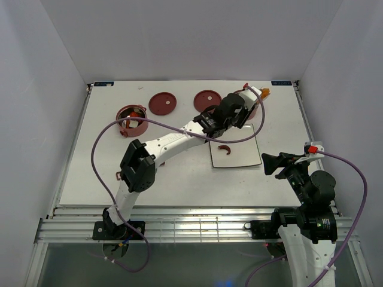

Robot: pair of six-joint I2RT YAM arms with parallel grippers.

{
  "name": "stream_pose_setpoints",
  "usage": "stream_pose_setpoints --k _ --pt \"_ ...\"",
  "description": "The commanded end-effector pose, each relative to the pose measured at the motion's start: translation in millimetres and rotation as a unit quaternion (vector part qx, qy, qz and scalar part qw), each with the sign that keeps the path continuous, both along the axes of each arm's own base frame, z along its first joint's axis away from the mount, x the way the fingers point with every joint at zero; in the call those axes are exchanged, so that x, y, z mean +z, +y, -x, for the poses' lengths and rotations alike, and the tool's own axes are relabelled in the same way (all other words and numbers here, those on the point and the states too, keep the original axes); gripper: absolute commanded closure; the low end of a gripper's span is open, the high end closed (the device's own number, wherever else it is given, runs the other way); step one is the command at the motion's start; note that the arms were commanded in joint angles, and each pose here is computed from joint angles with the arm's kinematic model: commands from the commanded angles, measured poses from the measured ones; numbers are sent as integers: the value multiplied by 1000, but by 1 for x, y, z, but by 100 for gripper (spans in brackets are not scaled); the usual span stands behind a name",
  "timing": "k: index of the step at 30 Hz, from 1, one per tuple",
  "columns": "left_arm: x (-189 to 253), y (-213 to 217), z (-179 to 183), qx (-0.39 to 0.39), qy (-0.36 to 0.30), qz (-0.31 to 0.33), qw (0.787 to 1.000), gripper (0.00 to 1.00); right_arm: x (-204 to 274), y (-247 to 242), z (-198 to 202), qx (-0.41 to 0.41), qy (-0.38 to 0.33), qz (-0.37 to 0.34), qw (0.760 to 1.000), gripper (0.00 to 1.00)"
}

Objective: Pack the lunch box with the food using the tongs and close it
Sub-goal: Pick up the fake food from the plate, then place the fake food in the packing box.

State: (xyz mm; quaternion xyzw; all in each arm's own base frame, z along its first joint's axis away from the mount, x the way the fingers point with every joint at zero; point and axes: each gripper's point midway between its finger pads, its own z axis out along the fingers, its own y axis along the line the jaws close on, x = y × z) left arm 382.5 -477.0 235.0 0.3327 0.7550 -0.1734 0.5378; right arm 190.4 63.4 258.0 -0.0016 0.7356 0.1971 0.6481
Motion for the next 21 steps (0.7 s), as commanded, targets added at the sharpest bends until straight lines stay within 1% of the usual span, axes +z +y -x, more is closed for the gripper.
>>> stream_pose_setpoints --k 1,3,11,12,15,21 --pt "9 4 -29 37 -31 -7 999 65 9 -3 0 -6 -20 5 1000 22" --pt "14 0 -38 39 -35 4 999 64 8 -2 0 -5 -20 5 1000 22" --pt "-17 5 -72 46 -4 23 999 64 8 -2 1 -3 -18 6 1000 22" --pt "-25 4 -73 47 8 28 998 64 8 -2 1 -3 -18 6 1000 22" --pt "-40 5 -76 43 13 30 999 64 8 -2 0 -5 -17 6 1000 22" --pt "-54 0 -85 35 18 35 999 63 8 -4 0 -9 -15 6 1000 22"
